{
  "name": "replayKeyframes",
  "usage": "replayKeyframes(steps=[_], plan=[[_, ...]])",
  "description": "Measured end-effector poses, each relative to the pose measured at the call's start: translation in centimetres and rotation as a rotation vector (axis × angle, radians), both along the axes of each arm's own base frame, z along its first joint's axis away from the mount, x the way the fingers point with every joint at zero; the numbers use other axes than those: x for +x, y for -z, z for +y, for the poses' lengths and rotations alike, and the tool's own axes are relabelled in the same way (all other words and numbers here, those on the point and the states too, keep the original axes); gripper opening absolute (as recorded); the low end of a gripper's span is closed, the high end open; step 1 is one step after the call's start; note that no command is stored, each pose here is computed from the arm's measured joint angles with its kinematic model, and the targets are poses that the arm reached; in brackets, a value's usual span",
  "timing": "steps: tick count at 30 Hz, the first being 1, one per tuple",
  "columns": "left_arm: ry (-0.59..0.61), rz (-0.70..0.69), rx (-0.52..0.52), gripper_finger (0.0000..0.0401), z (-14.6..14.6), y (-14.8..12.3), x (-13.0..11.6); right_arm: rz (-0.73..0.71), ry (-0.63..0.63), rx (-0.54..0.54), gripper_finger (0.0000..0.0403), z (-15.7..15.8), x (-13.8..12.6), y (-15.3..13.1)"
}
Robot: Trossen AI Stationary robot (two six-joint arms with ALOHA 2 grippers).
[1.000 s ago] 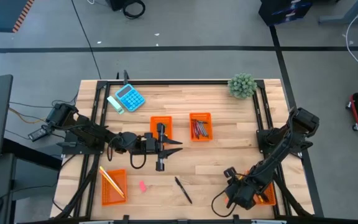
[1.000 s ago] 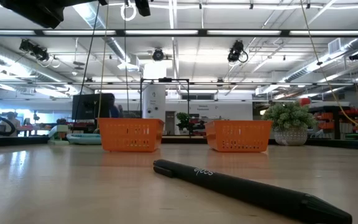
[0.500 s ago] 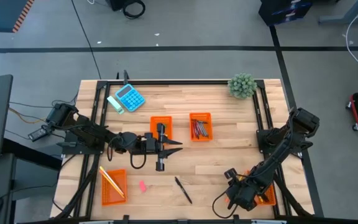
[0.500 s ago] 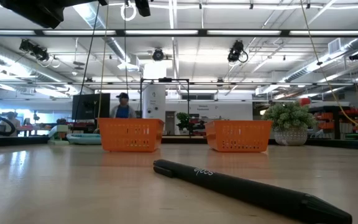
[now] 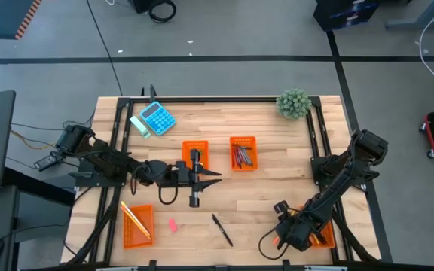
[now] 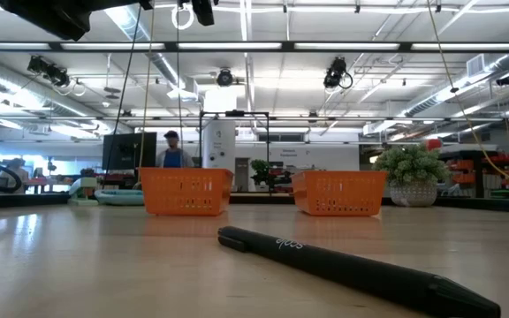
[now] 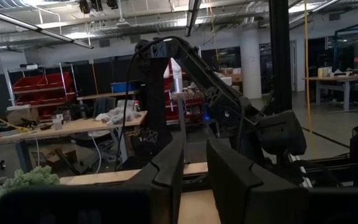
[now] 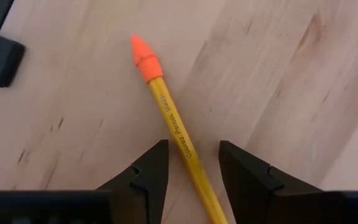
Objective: Sort crayons/erasers/pens/pencils in bins
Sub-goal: Put the yellow pencil into the bottom left orange bin
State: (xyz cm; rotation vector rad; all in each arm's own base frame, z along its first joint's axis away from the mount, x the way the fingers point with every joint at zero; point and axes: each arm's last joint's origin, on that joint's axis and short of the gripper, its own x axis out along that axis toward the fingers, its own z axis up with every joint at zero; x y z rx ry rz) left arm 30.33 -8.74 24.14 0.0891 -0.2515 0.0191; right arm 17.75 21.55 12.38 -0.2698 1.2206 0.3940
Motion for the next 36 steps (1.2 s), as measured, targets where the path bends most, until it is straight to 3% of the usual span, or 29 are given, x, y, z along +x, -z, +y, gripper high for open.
replayKeyframes(steps=[4,14,21,27,32,36], plan=[[0.0,0.0,0.0,0.0074,0.0,0.0,0.0,-0.013,-0.036,-0.018,0.0138,0.0,0.1,0.0],[0.0,0.0,0.0,0.0079,0.0,0.0,0.0,-0.01,-0.035,-0.007,0.0066,0.0,0.1,0.1],[0.0,0.0,0.0,0.007,0.0,0.0,0.0,0.014,-0.017,0.039,0.0065,0.0,0.2,0.1],[0.0,0.0,0.0,0.0072,0.0,0.0,0.0,-0.011,-0.151,0.021,0.0053,-0.5,0.8,-0.3],[-0.01,0.0,0.044,0.0074,-0.1,0.0,0.0,-0.135,-0.215,0.024,0.0039,-1.2,1.9,-2.6],[-0.029,0.007,0.156,0.0068,-0.7,0.1,-0.2,-0.221,-0.25,0.077,0.0037,-1.3,1.4,-5.3]])
